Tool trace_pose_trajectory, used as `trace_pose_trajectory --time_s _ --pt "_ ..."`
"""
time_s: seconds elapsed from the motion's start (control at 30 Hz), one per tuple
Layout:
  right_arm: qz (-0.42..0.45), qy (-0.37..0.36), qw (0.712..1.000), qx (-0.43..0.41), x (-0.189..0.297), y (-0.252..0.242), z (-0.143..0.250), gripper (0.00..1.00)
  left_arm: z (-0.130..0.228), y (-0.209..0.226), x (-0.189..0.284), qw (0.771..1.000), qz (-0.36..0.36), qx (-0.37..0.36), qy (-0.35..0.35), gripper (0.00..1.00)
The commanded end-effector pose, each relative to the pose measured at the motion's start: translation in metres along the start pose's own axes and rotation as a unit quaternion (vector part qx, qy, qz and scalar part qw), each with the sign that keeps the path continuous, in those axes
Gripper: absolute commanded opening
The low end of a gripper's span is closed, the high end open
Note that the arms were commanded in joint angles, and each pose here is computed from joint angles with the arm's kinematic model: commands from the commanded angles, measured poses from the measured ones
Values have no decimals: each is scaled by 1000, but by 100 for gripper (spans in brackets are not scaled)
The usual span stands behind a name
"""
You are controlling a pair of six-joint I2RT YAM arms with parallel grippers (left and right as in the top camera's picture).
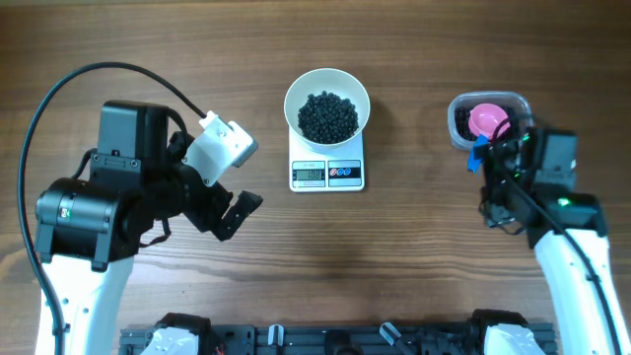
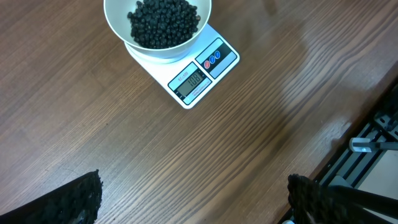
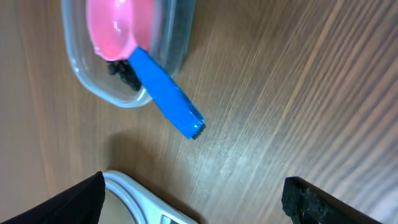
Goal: Scoop item into bowl and weigh 150g on scale
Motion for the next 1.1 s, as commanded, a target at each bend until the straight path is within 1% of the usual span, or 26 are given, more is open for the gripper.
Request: trace_pose_trajectory --time_s 0.0,0.07,0.2,0.3,0.4,0.43,0.67,0.8,0.93,1.07 --pt "-5 3 998 -67 -10 -5 7 92 -4 0 5 1000 -1 -6 -11 100" --pt "-3 -8 997 -73 -12 -7 5 92 -4 0 5 1000 -1 -6 -11 100" --pt "5 -66 992 -107 -11 -10 -10 90 -4 0 5 1000 -1 -6 -11 100" --pt "-17 -84 988 -126 -11 -1 -17 86 -4 0 5 1000 -1 -6 -11 100" --pt "-37 -86 987 -128 -13 9 -20 85 -4 0 5 1000 -1 -6 -11 100" --pt "-36 -85 987 -129 -15 9 -20 84 -4 0 5 1000 -1 -6 -11 100" --pt "-20 -71 991 -112 -23 7 -8 83 -4 0 5 1000 -1 -6 -11 100" --pt "-15 -71 995 -74 -24 7 -3 85 -4 0 5 1000 -1 -6 -11 100" --pt "-7 -60 995 -73 -32 -4 4 88 -4 0 5 1000 -1 -6 -11 100" --pt "-34 -47 997 -58 -47 -8 14 91 -4 0 5 1000 -1 -6 -11 100"
Point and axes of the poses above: each gripper's point midway between its finger pads, its own x axis back along the fingers, its own y axis along the line the jaws close on, z = x × y, the point moved 2 cm from there along x, back along the fingers, and after that the axes turned 1 degree about x, right-handed, at the moved point
